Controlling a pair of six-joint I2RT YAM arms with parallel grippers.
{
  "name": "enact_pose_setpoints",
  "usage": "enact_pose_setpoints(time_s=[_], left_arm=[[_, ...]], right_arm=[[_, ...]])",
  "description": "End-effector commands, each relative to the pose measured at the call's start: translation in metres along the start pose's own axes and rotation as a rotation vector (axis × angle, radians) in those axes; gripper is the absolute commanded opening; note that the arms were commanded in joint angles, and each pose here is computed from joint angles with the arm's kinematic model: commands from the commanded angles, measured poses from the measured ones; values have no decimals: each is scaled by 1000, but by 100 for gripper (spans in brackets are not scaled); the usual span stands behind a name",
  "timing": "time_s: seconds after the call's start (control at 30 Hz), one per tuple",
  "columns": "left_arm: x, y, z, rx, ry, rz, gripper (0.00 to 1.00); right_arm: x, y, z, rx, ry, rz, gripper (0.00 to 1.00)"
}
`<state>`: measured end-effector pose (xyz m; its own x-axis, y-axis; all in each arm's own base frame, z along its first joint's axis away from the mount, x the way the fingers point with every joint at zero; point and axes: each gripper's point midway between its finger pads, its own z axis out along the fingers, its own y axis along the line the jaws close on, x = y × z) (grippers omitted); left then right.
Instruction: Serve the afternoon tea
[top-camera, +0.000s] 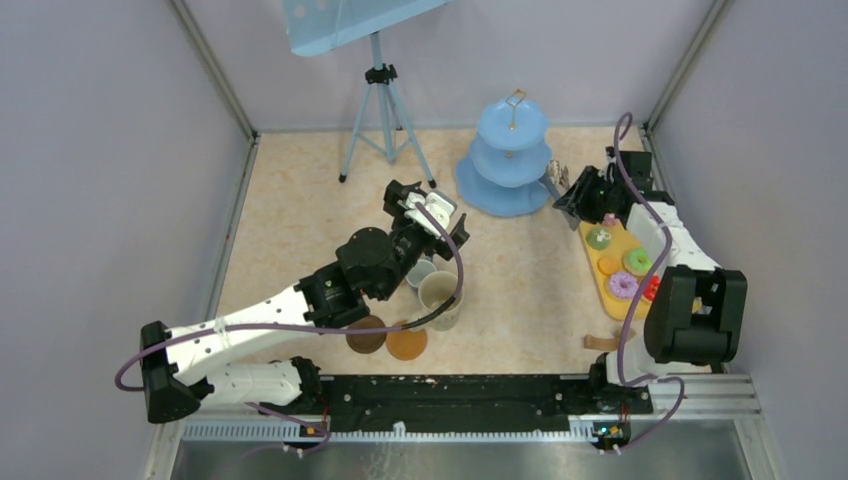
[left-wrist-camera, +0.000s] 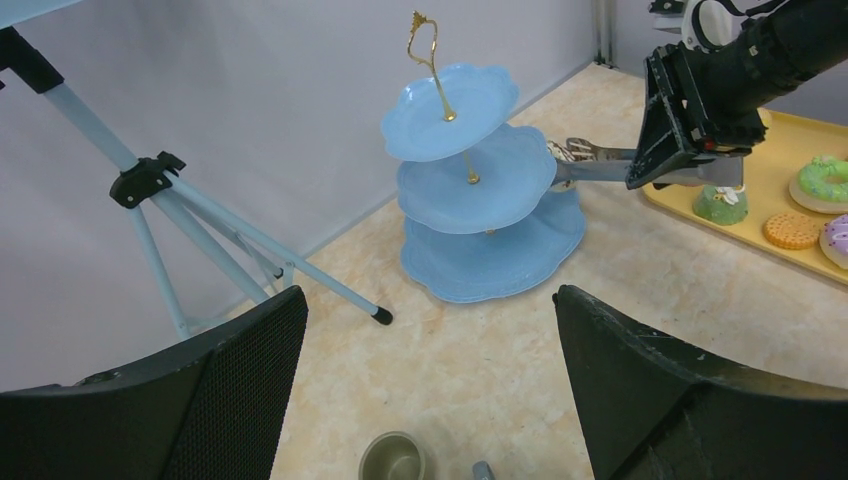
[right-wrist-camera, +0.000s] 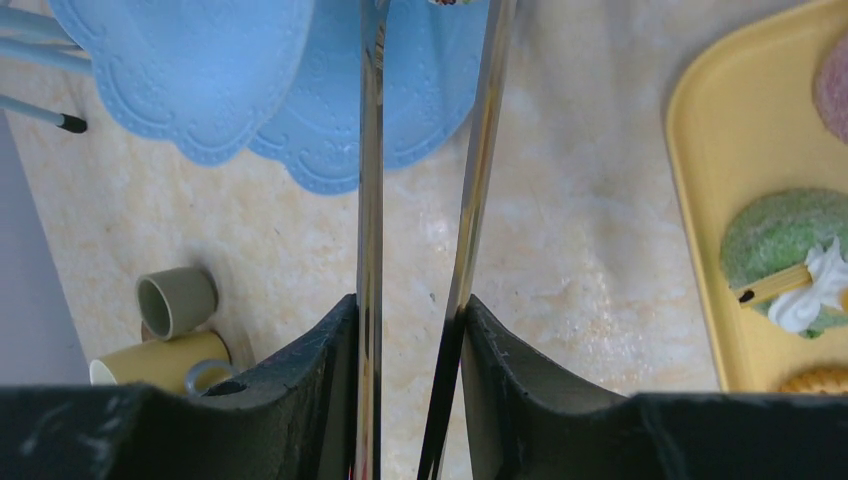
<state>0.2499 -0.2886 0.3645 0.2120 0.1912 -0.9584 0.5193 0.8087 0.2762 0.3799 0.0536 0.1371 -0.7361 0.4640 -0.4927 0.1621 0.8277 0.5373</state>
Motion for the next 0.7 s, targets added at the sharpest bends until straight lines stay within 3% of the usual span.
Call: enact_pose_setpoints(time_s=[0.0, 0.67], left_arm=[[-19, 1, 2, 1, -47, -39, 99], [-9, -4, 7, -2, -28, -15, 99]], right_arm=[[-46, 36, 4, -113, -120, -54, 26], [-57, 49, 65, -157, -78, -53, 35]])
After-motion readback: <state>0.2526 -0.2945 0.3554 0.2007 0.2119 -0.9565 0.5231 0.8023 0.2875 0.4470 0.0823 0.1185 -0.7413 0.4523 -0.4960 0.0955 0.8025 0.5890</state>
